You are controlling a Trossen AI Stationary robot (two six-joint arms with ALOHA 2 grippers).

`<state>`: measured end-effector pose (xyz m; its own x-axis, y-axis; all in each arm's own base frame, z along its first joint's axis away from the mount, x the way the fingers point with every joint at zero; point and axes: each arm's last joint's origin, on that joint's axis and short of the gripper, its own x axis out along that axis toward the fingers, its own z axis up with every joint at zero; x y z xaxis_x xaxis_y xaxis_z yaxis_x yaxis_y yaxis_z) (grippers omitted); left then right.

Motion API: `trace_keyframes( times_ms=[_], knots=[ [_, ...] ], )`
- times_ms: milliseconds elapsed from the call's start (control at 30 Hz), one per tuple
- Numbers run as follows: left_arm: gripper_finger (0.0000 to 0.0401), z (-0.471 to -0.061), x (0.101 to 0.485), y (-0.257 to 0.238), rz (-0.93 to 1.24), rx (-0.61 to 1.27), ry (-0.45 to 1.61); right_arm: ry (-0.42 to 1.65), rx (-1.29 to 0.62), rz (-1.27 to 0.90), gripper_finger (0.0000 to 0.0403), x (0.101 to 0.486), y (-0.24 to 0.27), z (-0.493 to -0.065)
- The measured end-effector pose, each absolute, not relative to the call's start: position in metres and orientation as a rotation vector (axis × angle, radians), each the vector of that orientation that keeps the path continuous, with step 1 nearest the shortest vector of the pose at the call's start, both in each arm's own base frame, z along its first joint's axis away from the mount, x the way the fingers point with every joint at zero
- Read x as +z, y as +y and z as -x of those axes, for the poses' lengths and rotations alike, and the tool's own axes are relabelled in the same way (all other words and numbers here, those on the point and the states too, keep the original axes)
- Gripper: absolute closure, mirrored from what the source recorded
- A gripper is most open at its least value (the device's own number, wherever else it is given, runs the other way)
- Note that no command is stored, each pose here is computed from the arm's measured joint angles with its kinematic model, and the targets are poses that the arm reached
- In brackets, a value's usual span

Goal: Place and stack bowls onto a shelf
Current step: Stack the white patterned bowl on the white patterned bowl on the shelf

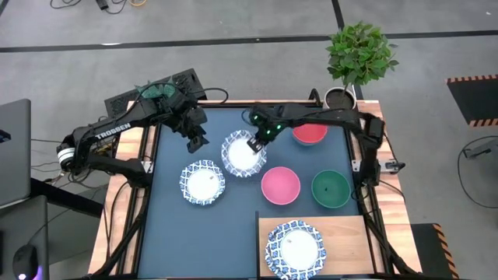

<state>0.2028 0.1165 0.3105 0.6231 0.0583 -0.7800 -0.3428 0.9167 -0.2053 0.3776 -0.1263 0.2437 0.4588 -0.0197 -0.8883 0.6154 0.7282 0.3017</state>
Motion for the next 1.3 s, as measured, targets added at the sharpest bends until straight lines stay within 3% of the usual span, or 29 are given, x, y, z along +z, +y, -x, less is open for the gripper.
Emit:
trace_keyframes(
  times_ms=[233, 533, 967, 1300],
  knots=[
    [0.0198, -0.203, 0.311, 0.117, 0.39, 0.255, 0.867, 0.87, -0.403, -0.65, 0.0381, 0.317, -0.114, -0.338],
    [0.0198, -0.206, 0.313, 0.118, 0.416, 0.275, 0.826, 0.843, -0.331, -0.705, 0.0381, 0.388, -0.042, -0.264],
    [0.0198, -0.21, 0.317, 0.118, 0.428, 0.202, 0.756, 0.958, -0.409, -0.957, 0.038, 0.391, 0.09, -0.222],
    [0.0198, -0.214, 0.317, 0.112, 0.398, 0.167, 0.761, 1.122, -0.573, -1.129, 0.0379, 0.371, 0.158, -0.196]
  ],
)
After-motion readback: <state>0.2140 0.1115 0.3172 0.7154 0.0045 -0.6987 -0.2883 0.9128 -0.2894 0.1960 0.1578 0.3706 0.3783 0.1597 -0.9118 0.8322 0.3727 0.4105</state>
